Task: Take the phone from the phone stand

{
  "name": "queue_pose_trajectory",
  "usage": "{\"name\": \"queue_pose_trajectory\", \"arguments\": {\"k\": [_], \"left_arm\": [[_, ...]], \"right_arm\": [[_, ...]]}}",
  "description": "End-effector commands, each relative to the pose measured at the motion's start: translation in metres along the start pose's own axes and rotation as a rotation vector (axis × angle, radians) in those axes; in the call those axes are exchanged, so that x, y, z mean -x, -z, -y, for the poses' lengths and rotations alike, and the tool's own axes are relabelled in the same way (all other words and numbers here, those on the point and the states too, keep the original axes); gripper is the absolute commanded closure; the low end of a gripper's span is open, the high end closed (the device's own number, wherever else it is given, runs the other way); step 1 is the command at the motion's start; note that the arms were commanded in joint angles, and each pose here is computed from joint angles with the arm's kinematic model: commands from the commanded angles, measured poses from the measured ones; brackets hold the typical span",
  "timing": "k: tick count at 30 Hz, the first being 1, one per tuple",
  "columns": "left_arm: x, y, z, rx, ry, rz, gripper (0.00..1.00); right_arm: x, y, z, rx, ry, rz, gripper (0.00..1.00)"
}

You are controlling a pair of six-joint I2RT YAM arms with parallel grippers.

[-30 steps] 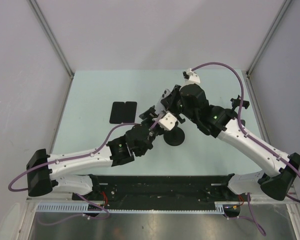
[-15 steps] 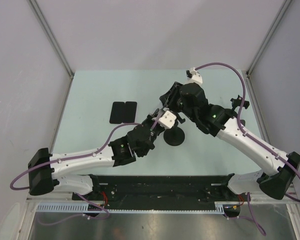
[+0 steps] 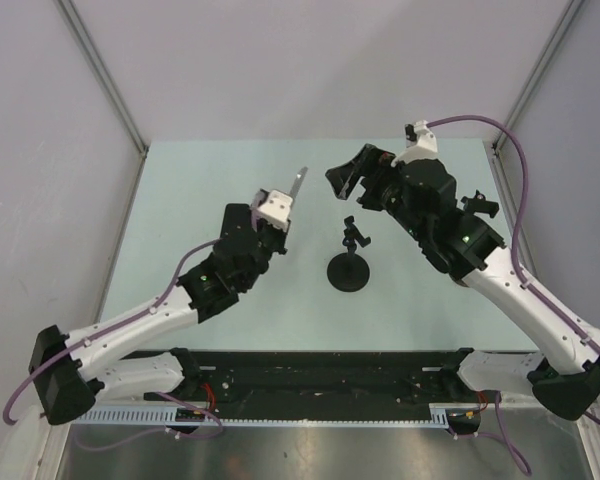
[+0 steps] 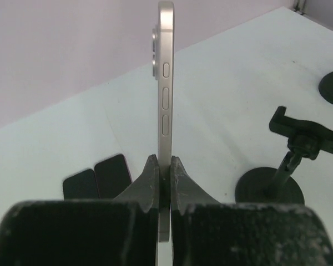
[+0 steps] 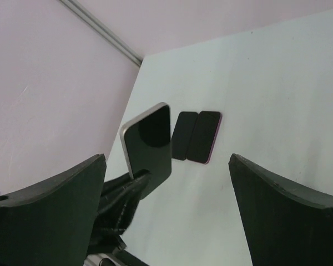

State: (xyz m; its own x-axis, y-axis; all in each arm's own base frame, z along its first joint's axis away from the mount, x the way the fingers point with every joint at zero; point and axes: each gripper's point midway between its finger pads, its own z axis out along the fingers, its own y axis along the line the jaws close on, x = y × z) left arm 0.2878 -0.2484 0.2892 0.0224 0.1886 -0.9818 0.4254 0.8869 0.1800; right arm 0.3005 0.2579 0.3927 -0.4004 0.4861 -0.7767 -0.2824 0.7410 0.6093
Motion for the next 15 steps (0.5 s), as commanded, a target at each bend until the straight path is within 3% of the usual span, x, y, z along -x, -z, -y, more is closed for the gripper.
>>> {"name": "queue_pose_trajectory", "arguments": {"k": [1,5,15], "left_arm": [[0.003,0.004,-0.002,-0.129,0.301,0.006,1.00],[-0.027,-0.006,-0.023,-0.140,0.436,-0.084,1.00],[-0.091,-0.054,-0.027,-0.186,0.731,-0.328,1.00]], "right_arm": [[0.034,0.020,-0.003,0.054,0.063,0.093,0.01],[0.038,0.026,0.011,0.049,0.098,0.095,0.00],[0.028,0.027,0.045,0.026,0.137,0.045,0.00]]}}
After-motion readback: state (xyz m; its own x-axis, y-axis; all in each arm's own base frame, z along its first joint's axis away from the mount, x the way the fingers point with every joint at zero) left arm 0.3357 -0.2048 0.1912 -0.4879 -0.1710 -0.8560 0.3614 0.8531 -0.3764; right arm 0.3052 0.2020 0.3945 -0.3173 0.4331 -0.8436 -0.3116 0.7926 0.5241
